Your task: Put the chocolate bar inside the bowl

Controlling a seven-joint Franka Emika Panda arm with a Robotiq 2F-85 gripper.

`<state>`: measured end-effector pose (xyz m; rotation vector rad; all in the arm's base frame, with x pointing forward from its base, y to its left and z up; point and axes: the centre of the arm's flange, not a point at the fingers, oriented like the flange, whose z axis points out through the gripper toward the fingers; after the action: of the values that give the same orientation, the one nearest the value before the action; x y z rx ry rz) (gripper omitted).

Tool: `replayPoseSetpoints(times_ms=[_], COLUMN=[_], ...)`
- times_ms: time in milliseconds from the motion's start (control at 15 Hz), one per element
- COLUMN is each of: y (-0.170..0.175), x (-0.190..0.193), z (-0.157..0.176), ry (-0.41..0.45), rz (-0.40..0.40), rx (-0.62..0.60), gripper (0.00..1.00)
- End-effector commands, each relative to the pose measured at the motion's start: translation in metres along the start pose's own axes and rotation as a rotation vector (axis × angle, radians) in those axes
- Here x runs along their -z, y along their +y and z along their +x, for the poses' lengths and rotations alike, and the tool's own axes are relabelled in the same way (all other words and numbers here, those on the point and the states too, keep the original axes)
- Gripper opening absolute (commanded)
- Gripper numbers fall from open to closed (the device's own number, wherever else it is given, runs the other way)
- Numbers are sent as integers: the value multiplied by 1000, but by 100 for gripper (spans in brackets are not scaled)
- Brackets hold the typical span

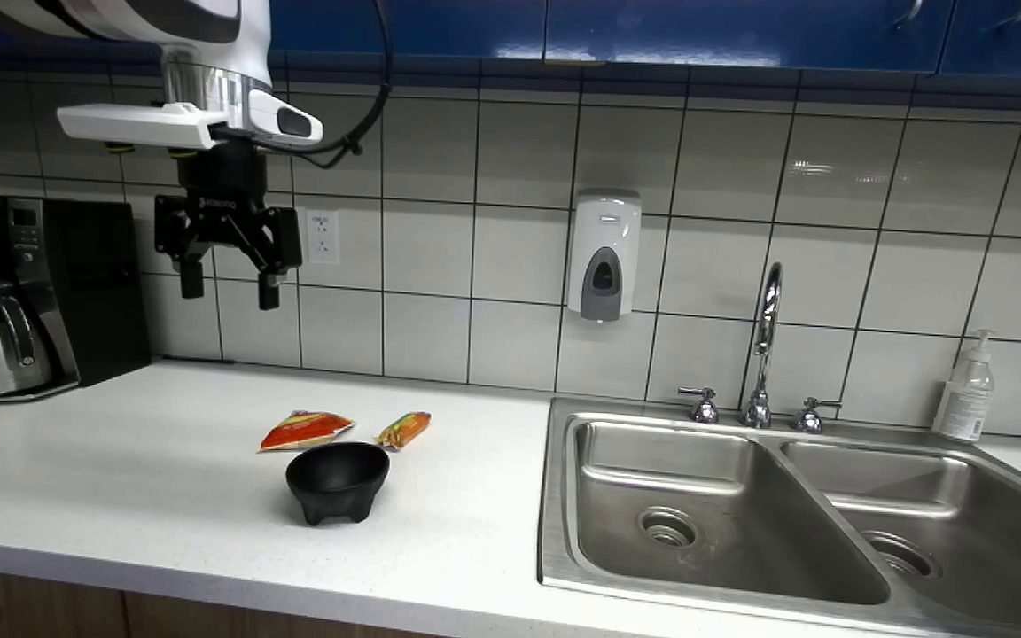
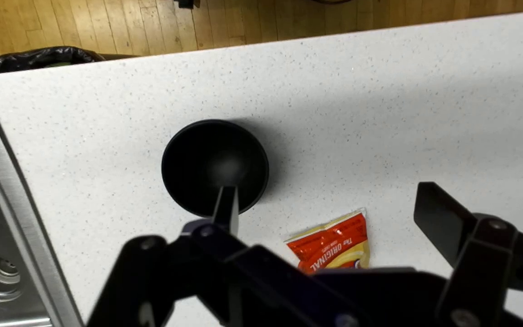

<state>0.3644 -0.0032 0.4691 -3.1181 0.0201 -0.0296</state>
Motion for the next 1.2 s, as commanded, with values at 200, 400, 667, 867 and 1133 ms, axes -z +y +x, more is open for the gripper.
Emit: replayPoseSetpoints(times_ms=[200, 400, 667, 867, 1133], y=[19, 33, 49, 56, 61], x=[-20, -31, -55, -72, -88], z=[20, 34, 58, 77, 108], ry=[133, 135, 120, 120, 126], rz=[-63, -69, -75, -71, -72], rx=[-154, -186, -210, -216, -220], gripper=[100, 100, 100, 100, 100])
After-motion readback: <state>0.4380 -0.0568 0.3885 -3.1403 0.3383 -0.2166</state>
